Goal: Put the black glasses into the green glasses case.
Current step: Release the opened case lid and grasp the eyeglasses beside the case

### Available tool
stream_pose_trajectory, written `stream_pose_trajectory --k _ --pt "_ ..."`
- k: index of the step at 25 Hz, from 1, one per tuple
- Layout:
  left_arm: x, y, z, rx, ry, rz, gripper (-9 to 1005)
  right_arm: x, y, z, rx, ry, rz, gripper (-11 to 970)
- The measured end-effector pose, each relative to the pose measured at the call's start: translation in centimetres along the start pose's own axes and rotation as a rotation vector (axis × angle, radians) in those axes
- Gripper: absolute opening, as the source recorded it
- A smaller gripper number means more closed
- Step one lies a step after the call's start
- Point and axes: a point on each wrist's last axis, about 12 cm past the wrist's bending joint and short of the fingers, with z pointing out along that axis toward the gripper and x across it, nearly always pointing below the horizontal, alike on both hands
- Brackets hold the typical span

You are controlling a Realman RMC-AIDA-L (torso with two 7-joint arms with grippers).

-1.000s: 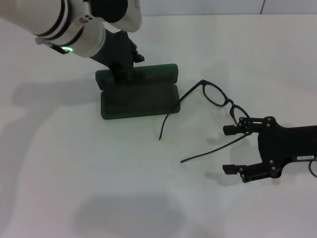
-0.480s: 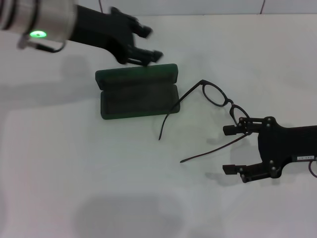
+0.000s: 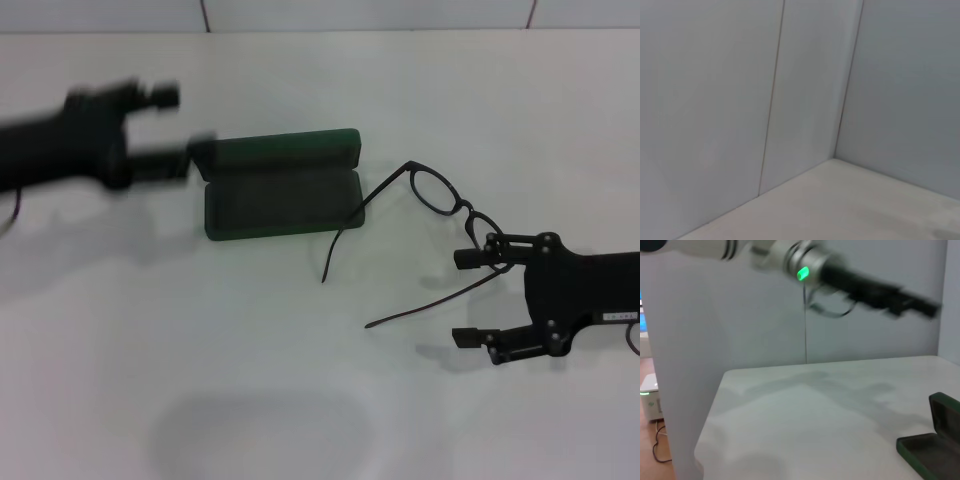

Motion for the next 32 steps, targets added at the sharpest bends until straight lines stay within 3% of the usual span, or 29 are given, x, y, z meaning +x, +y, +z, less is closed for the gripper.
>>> stream_pose_trajectory --k 7,12,18,24,29,32 --pt "7.0 -3.7 -5.3 0.000 0.054 -0.023 877 0.7 0.4 -1.3 0.034 0.008 0.041 841" --pt "9.9 -5.7 -6.1 0.007 0.129 -0.008 875 0.9 0.8 -1.6 0.026 0.004 0.052 841" --pt "11.2 -6.3 -6.5 -0.003 0.186 -0.023 872 0.9 0.9 -1.6 0.022 0.003 0.059 840" --pt "11.1 -6.7 -6.4 0.020 0.179 -0.010 872 0.4 0.4 -2.1 0.038 0.003 0.079 840" --pt "10.9 -6.6 -6.3 0.026 0.176 -0.004 872 -0.9 -1.1 -3.2 0.101 -0.006 0.154 839" --pt "10.9 -6.5 -6.2 0.029 0.176 -0.002 872 -2.7 -2.8 -4.1 0.144 0.024 0.225 838"
